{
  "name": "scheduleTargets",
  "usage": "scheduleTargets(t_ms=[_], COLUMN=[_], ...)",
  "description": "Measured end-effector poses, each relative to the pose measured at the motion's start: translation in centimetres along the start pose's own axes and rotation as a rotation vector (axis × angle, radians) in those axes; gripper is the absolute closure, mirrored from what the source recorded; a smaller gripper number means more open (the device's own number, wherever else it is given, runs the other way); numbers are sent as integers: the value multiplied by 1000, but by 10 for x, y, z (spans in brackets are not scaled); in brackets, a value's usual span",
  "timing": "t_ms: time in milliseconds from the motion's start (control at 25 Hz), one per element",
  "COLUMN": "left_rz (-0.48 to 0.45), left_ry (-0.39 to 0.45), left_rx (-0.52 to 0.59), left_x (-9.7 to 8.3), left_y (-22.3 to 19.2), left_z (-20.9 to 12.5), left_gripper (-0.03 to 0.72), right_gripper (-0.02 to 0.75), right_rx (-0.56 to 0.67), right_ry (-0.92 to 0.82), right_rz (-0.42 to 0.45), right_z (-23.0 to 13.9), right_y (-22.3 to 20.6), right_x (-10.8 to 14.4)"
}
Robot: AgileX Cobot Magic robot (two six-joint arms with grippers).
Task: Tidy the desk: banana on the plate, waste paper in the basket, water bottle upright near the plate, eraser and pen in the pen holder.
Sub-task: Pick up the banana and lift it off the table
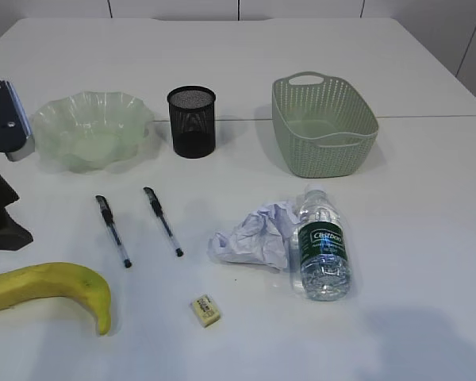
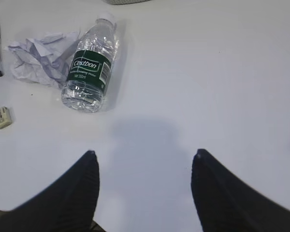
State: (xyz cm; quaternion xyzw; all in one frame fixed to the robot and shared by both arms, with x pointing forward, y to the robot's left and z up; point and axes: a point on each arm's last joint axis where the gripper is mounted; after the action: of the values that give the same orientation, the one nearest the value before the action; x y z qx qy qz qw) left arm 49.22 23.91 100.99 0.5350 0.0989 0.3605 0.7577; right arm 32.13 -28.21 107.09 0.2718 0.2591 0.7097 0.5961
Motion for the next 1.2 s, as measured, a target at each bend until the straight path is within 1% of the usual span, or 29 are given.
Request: scheduleTargets(t_ms=[160,280,360,440,520,600,720,840,960,1200], left_rz=[-8,-1,5,3,-11,-28,-46,-63,-96,-141], left_ry=[11,-31,-44,-49,-68,-116,-164,-196,-243,-259], left_rx=[-2,-11,-16,-10,9,28,46,62,89,128], left_x=[0,0,2,3,3,2,2,1,0,-2], left_y=[-3,-3,-7,-13,-21,-29,-36,-42,-49,-66], left_z=[1,1,2,3,2,0,-1,-2,-5,-9], left_gripper=[244,235,197,143,119,109,109,117,125,127], right_gripper=[290,290,290,290,290,290,290,290,290,290], right_rx=[0,0,0,0,0,0,0,0,0,2], right_ry=[16,25,26,32,37,40,42,42,38,60], right_rz=[-9,-15,-16,-21,-29,-33,-35,-35,-29,4], right_z=[0,0,0,0,0,0,0,0,0,0], right_y=[0,0,0,0,0,0,0,0,0,0], right_x=[-1,-1,-1,-2,-3,-3,-3,-3,-3,1])
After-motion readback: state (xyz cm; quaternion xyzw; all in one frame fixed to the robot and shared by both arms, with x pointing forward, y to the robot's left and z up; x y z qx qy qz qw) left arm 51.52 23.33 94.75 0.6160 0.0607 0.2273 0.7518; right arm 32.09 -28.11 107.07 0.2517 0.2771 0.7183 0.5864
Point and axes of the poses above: a point on each arm's last joint axis where the gripper is mounted, y pointing back along that axis away from the gripper, x along the wrist's bending axis when the last joint is at zero, z = x × y, and after that the axes turned 6 degrees about y, right-handed
